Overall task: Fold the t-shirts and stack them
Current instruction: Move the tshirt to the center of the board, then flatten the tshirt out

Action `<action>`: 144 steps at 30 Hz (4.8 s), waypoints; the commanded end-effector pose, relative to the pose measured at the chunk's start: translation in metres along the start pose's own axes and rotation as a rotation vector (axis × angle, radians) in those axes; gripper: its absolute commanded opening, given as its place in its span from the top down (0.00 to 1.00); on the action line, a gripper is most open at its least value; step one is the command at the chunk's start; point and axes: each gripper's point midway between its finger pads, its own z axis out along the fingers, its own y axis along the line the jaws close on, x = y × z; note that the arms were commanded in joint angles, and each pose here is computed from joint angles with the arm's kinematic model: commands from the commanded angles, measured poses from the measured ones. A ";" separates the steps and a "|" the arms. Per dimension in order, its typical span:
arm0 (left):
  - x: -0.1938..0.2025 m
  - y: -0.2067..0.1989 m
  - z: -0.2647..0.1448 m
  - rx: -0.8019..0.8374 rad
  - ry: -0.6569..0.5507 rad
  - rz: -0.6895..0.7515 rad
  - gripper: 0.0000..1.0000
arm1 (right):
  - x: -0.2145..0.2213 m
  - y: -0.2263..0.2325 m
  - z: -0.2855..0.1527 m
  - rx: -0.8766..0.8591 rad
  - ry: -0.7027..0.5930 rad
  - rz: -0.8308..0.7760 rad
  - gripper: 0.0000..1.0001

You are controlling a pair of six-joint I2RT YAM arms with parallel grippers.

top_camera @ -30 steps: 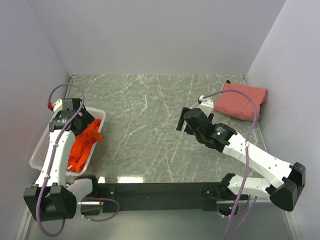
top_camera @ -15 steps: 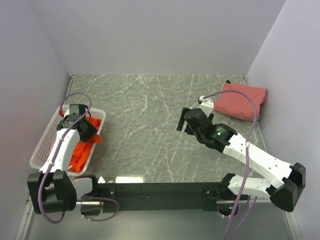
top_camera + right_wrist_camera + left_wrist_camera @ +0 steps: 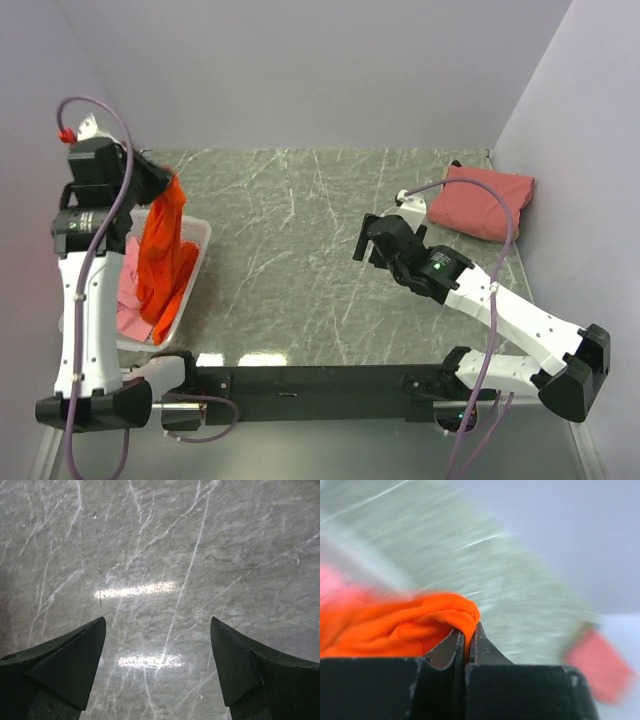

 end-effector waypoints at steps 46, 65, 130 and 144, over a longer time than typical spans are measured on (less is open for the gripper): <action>0.392 -0.015 0.021 0.074 0.853 0.348 0.07 | 0.021 -0.073 -0.006 0.244 0.063 0.137 0.09; 0.428 -0.037 0.051 0.107 0.894 0.378 0.55 | 0.027 -0.075 0.006 0.223 0.078 0.121 0.09; 0.258 0.098 0.023 -0.270 0.597 0.206 0.99 | 0.139 -0.090 0.078 0.207 0.603 0.113 0.34; 0.258 0.105 0.028 -0.284 0.605 0.209 0.99 | 0.155 -0.086 0.093 0.199 0.651 0.095 0.54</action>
